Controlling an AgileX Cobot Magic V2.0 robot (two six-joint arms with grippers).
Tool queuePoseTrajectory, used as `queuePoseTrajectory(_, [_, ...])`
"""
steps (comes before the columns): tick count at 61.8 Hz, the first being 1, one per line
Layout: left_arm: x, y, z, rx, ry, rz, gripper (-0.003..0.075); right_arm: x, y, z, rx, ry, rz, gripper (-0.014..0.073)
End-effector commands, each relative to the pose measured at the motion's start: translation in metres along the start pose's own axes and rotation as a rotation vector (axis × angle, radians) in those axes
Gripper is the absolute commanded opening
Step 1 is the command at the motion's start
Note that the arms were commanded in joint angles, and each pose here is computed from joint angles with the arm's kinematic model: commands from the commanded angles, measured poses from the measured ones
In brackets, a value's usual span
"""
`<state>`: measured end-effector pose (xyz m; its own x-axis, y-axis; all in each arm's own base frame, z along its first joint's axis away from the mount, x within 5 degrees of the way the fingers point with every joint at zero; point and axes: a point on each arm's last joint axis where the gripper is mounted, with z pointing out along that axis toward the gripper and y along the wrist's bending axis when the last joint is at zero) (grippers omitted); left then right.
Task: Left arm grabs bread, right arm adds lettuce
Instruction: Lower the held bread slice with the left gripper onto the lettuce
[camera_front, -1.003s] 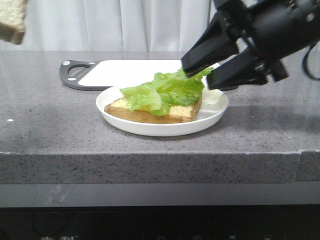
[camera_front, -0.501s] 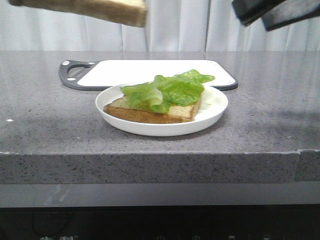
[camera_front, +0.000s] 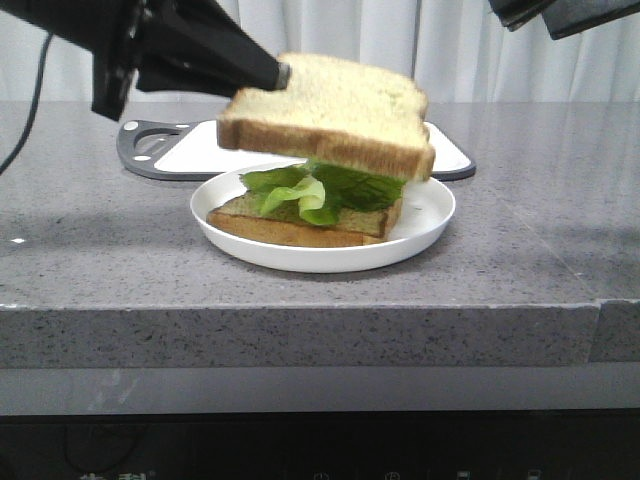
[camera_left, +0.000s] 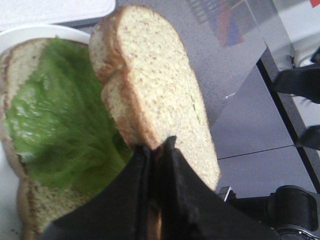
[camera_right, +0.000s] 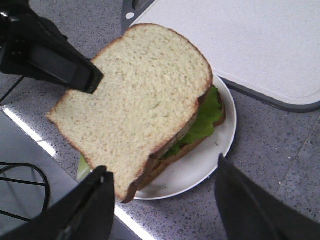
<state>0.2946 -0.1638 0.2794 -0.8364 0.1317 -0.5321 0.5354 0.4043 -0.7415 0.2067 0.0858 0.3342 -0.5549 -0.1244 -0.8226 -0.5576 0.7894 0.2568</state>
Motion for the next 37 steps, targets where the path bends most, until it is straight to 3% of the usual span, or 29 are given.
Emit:
queuePoseTrajectory(1, [-0.011, -0.013, -0.003, 0.076, -0.045, -0.01, -0.002, -0.009, 0.002, -0.009, 0.012, -0.063, 0.002, 0.0461])
queuePoseTrajectory(37, [-0.017, 0.014, -0.009, 0.036, -0.095, -0.086, -0.002, -0.009, 0.003, -0.009, 0.007, -0.057, 0.002, 0.0461])
